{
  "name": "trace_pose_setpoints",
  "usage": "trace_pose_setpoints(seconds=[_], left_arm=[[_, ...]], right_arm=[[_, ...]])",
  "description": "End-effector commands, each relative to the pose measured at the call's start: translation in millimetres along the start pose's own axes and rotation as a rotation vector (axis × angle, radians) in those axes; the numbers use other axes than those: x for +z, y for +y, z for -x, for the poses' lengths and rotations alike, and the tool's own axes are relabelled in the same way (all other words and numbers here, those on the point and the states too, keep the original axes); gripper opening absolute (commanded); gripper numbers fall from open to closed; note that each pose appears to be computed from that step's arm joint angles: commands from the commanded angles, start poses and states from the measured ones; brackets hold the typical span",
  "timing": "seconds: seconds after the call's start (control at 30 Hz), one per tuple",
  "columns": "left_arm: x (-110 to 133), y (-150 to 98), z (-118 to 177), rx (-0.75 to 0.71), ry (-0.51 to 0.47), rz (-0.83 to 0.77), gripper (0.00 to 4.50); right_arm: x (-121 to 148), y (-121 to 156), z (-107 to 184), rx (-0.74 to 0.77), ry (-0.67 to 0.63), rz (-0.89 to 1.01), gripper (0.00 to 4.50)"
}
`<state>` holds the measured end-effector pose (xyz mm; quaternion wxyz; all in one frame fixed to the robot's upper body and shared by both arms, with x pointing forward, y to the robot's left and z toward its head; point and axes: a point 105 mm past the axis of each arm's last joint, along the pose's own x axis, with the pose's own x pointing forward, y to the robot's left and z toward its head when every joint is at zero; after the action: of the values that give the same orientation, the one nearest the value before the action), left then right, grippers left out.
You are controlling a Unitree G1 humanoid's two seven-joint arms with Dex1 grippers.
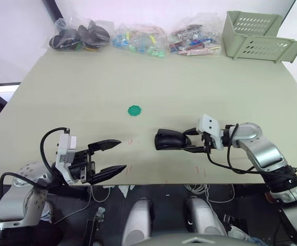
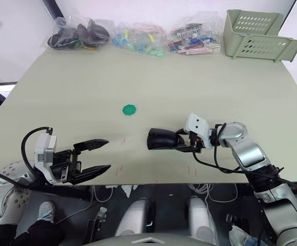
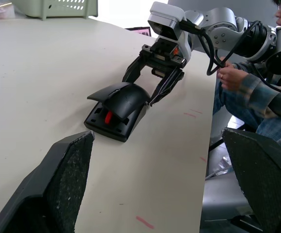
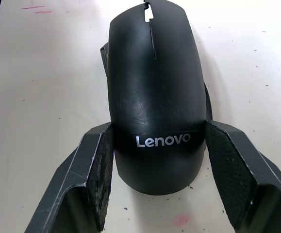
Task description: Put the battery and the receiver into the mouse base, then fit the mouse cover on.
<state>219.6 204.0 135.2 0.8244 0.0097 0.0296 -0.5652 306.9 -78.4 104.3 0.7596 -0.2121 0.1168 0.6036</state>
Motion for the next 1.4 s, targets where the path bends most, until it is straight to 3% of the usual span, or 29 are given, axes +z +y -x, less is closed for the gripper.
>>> trace_pose_setpoints(seconds=[0.03, 0.4, 0.5, 0.73, 0.97, 1.4], left_arm=[[4.9, -3.3, -0.4, -0.008, -0.005, -0.038, 4.50], [3.3, -3.9, -1.6, -0.006, -0.011, -0.037, 4.50], [2.2, -3.3, -1.2, -0.004, -0.011, -0.036, 4.50], [1.3, -2.8, -2.0, -0.002, -0.013, -0.038, 4.50], [-0.3, -3.7, -1.0, 0.008, -0.015, -0.039, 4.50], [-1.8, -3.7, -1.7, 0.014, -0.015, -0.043, 4.50]], right_arm=[[23.9, -4.8, 4.6, -0.007, -0.038, 0.091, 2.41], [67.4, 0.6, 7.2, 0.039, -0.022, 0.236, 2.41], [73.5, 1.1, 6.8, 0.053, 0.102, 0.297, 2.41], [88.3, 0.9, 2.0, 0.113, 0.188, 0.310, 2.41], [74.9, -7.0, -6.0, 0.111, 0.283, 0.282, 2.41], [58.6, -11.7, -9.6, 0.101, 0.342, 0.252, 2.41]])
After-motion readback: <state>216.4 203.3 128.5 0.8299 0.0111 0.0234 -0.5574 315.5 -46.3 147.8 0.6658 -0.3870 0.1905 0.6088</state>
